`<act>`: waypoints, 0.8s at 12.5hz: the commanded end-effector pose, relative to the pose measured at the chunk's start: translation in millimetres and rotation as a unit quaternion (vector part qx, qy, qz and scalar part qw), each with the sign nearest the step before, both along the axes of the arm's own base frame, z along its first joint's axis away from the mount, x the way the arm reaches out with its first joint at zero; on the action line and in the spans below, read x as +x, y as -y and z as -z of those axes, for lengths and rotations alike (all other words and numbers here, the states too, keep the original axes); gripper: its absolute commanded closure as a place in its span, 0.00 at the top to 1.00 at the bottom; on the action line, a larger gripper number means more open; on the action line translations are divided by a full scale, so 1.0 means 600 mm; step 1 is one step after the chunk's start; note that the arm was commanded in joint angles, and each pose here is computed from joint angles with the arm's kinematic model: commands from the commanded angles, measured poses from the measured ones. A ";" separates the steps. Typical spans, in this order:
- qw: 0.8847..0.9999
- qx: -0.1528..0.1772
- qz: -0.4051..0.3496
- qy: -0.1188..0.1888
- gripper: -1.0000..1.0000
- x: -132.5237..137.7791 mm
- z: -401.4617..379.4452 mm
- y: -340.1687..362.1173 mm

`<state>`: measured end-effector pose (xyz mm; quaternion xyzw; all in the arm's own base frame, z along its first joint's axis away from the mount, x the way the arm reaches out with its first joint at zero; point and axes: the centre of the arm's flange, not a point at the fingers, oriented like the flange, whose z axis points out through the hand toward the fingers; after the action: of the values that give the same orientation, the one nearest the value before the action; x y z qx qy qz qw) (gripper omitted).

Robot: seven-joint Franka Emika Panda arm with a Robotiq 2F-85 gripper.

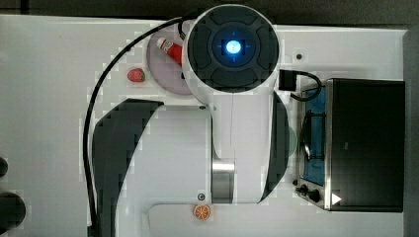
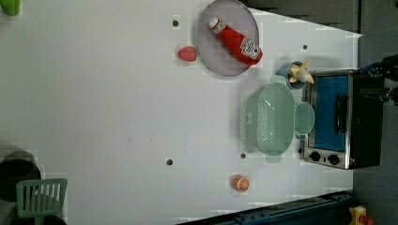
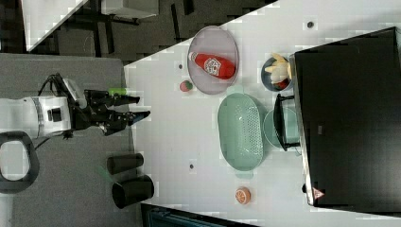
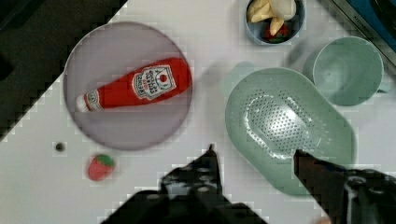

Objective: Drag strainer right to left.

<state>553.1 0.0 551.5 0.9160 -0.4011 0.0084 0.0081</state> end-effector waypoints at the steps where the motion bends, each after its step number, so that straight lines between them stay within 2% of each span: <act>1: 1.000 -0.002 0.024 0.012 0.80 -0.291 -0.145 0.061; 3: 1.000 -0.002 0.024 0.008 1.00 -0.290 -0.139 0.060; 5: 1.000 -0.001 0.024 -0.007 1.00 -0.281 -0.103 0.060; 8: 1.000 -0.002 0.028 -0.006 1.00 -0.241 -0.001 0.057; 10: 0.998 -0.002 0.059 -0.006 1.00 -0.214 0.090 0.055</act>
<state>404.5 -39.8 604.8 0.8863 -0.4469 0.1139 -0.0422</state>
